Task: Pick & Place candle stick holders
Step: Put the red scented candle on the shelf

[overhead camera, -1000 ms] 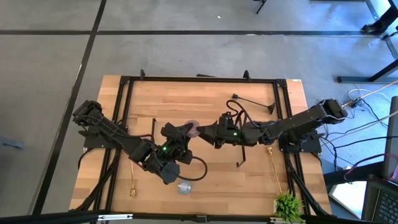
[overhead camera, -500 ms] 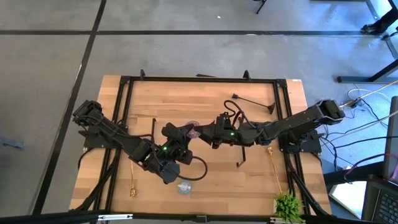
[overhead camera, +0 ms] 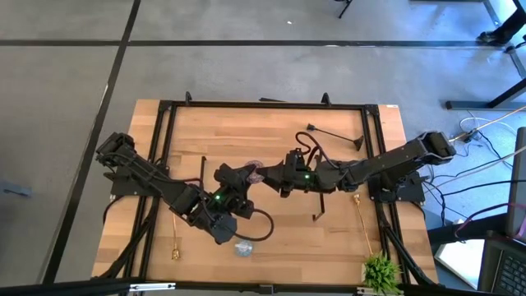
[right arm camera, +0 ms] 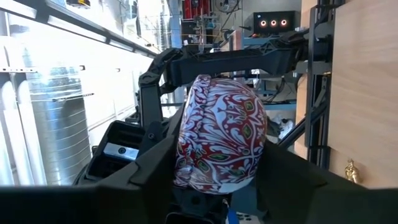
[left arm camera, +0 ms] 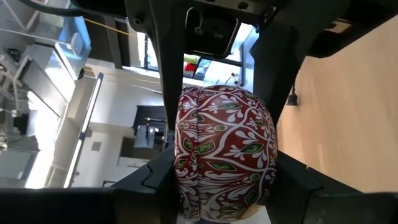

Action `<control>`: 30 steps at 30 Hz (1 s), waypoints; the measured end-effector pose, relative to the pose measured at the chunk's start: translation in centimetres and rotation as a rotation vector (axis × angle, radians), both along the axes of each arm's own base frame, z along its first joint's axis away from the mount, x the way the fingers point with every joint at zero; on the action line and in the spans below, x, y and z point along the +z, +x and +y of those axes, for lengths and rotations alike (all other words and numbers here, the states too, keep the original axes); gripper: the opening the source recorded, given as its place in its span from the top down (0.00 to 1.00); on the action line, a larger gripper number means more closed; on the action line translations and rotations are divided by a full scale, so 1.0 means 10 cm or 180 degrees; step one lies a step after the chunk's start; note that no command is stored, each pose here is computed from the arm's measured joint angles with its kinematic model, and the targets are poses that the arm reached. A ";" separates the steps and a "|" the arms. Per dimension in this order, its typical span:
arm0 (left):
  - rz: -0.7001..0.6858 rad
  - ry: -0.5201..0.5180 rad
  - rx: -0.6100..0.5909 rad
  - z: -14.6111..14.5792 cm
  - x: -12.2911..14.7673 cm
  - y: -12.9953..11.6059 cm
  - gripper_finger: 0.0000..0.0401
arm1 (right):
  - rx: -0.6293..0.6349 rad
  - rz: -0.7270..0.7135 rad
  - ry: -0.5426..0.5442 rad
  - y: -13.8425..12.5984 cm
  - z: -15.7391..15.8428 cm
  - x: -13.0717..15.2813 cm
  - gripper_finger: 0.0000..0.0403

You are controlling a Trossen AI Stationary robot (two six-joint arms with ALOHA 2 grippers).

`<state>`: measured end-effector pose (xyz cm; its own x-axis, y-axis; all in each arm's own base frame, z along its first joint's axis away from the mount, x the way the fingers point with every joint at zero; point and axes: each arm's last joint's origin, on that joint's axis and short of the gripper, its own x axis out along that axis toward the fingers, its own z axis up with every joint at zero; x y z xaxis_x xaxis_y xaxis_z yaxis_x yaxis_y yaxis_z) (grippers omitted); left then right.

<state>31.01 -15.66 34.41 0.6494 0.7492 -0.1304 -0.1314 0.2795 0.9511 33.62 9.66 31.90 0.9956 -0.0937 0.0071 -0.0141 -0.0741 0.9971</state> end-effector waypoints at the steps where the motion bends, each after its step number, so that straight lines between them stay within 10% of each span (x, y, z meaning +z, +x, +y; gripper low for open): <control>1: 0.0010 0.0016 0.0005 0.00 0.00 0.00 0.58 | 0.0021 -0.0004 0.0006 0.00 0.00 0.00 0.51; 30: -0.0094 0.0011 0.0063 -0.03 0.00 -0.02 0.48 | 0.0254 0.0071 0.0023 0.00 0.04 -0.02 0.53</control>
